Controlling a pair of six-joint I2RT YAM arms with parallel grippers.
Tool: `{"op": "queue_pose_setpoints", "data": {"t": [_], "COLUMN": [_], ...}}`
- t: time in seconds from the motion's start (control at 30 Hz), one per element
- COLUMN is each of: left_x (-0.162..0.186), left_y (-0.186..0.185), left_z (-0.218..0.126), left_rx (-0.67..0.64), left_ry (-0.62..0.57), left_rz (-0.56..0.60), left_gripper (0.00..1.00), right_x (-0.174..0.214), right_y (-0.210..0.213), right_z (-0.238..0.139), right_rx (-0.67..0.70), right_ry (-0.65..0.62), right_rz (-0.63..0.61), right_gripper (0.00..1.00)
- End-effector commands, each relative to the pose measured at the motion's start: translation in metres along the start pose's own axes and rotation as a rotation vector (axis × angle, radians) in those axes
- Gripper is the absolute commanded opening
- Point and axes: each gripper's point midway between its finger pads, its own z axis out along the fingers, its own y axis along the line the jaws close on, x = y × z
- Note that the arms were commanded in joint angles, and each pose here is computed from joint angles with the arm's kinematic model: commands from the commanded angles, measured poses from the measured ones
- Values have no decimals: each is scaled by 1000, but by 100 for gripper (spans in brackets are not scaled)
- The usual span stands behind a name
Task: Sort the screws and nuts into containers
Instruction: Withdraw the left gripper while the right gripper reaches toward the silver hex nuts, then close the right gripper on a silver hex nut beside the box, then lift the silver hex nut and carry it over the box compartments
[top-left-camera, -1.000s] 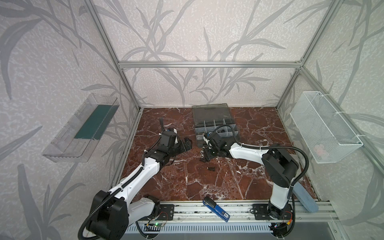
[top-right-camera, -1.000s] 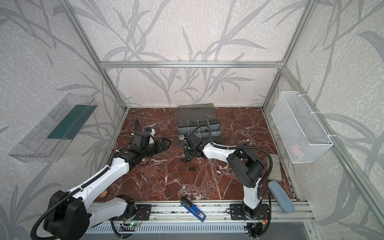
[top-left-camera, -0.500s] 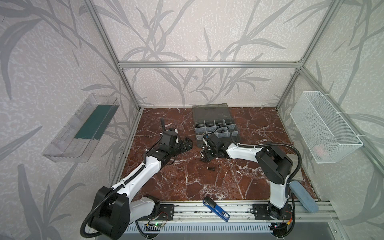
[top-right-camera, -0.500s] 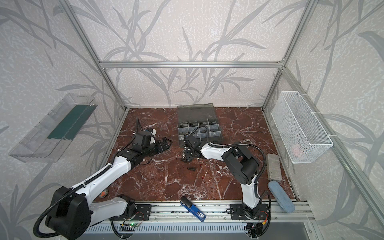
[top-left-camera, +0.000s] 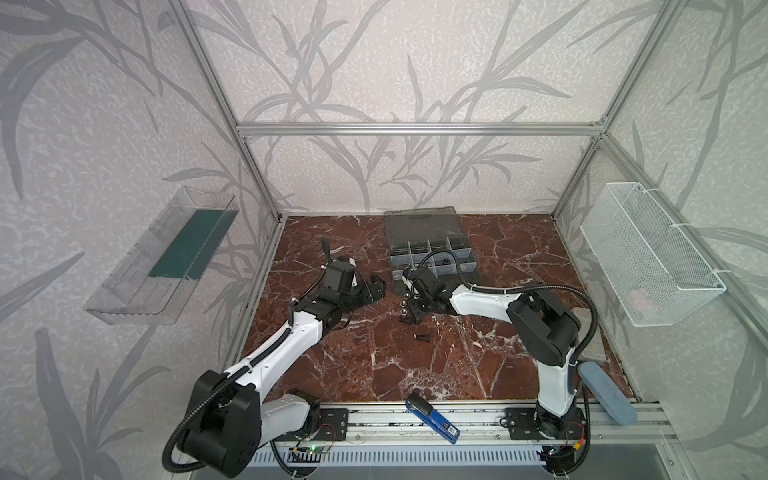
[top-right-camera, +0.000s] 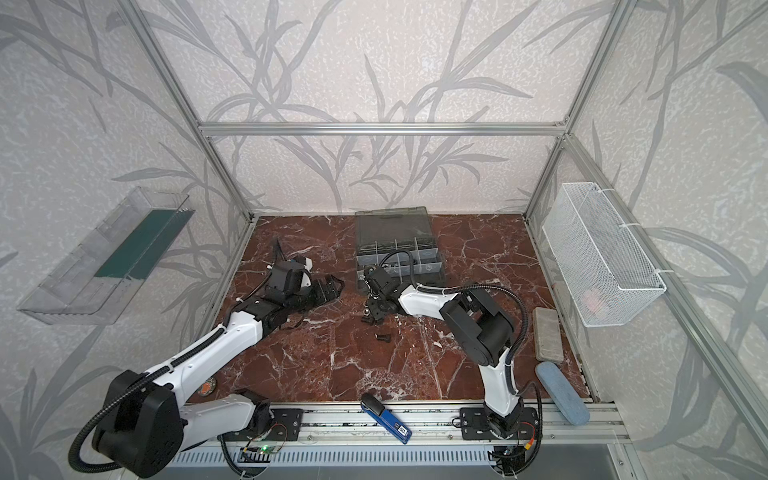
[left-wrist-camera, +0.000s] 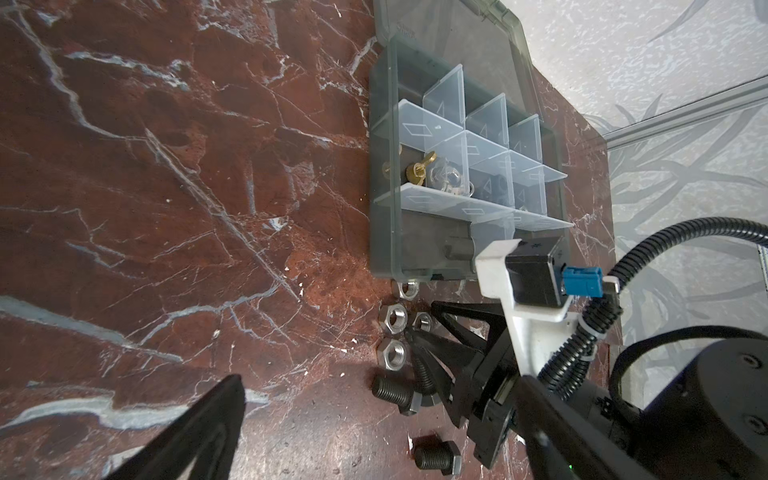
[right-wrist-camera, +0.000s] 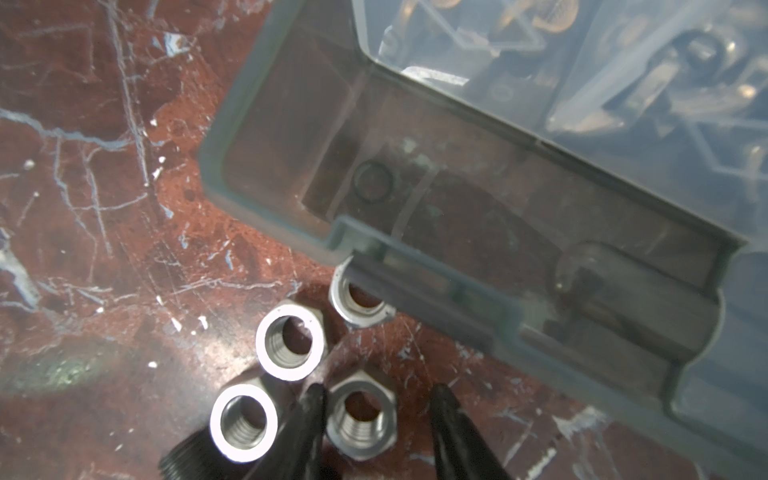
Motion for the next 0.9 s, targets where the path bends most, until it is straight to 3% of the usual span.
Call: {"op": "queue_pose_setpoints", "data": {"t": [0.0,0.4,0.67,0.87], "left_x": [-1,-1,0,1], "left_y": [2,2,3,2], "left_z": [2,2,5,5], "left_rx": [0,3,-1,0], "left_ry": [-6,-7,0,5], "left_rz": [-16,-19,-25,-26], "left_gripper": [99,99,99,99], "right_x": [13,8,-25,-57], "right_y": [1,1,2,-30], "right_z": [9,-10,-57,-103], "right_rx": [1,-5,-30,8], "right_ry": [60,32,-92,-217], "right_rz": [-15,-14,-4,59], "right_gripper": [34,11,8,8]}}
